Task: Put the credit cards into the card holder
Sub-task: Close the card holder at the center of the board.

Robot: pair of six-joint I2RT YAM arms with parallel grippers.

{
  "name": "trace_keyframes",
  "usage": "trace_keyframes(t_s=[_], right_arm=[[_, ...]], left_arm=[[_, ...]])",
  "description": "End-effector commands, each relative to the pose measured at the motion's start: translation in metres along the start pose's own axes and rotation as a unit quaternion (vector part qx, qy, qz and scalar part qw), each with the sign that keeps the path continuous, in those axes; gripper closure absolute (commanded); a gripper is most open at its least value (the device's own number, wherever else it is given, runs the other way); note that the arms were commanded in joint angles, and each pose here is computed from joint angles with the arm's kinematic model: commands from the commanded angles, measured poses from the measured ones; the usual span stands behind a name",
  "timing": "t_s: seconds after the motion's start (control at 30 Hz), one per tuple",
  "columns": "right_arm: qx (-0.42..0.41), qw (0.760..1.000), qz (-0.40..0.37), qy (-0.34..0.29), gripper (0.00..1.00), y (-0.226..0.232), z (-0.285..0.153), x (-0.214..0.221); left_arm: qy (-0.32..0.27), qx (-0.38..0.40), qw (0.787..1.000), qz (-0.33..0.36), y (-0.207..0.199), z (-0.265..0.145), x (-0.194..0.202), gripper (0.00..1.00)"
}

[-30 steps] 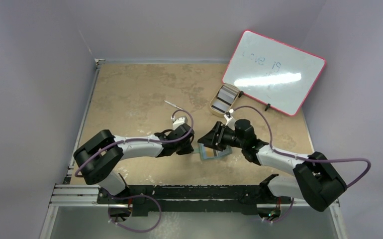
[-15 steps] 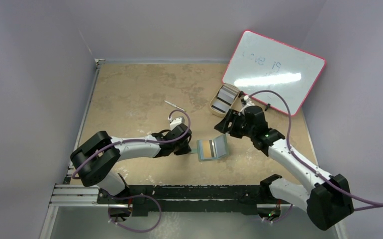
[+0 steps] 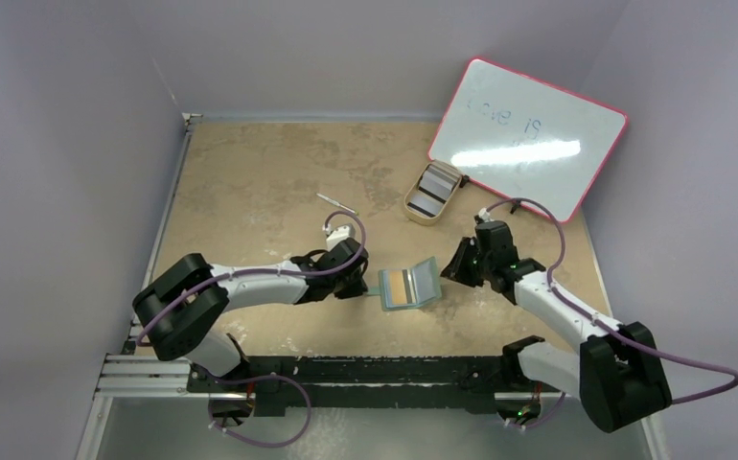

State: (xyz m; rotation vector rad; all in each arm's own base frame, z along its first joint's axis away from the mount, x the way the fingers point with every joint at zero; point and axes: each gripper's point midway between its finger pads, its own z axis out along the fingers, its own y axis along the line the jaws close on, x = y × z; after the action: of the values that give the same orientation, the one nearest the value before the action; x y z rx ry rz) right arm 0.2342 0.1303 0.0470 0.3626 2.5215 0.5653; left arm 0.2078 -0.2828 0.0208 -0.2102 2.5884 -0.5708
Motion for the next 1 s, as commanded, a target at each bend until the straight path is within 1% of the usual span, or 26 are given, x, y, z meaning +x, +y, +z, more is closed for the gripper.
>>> trace_keyframes(t_s=[0.0,0.07,0.2,0.27,0.33,0.53,0.7,0.97], right_arm=[[-0.071,0.997,-0.020,-0.014,0.78,0.025,0.003,-0.007],[-0.113,0.993,-0.019,-0.005,0.77,0.041,0.001,-0.006],[-0.167,0.986,-0.014,-0.002,0.75,0.068,-0.009,-0.006],[-0.189,0.982,-0.013,0.000,0.74,0.082,-0.013,-0.004],[-0.205,0.979,-0.018,0.014,0.73,0.096,-0.013,0.005],[-0.212,0.976,-0.025,0.043,0.72,0.117,0.000,0.027],[-0.198,0.979,-0.027,0.051,0.72,0.114,0.011,0.034],[-0.138,0.986,-0.045,0.080,0.72,0.099,0.032,0.051]], left_arm=[[-0.014,0.028,0.999,-0.009,-0.014,-0.010,-0.011,1.00],[-0.013,0.036,0.999,-0.010,-0.018,-0.012,-0.012,1.00],[-0.014,0.055,0.998,-0.013,-0.029,-0.017,-0.016,1.00],[-0.014,0.060,0.998,-0.013,-0.032,-0.019,-0.017,0.99],[-0.015,0.064,0.998,-0.014,-0.034,-0.020,-0.018,0.99],[-0.013,0.075,0.997,-0.017,-0.039,-0.023,-0.018,0.97],[-0.012,0.082,0.996,-0.017,-0.043,-0.025,-0.020,0.94],[-0.014,0.109,0.994,-0.014,-0.058,-0.031,-0.024,0.92]])
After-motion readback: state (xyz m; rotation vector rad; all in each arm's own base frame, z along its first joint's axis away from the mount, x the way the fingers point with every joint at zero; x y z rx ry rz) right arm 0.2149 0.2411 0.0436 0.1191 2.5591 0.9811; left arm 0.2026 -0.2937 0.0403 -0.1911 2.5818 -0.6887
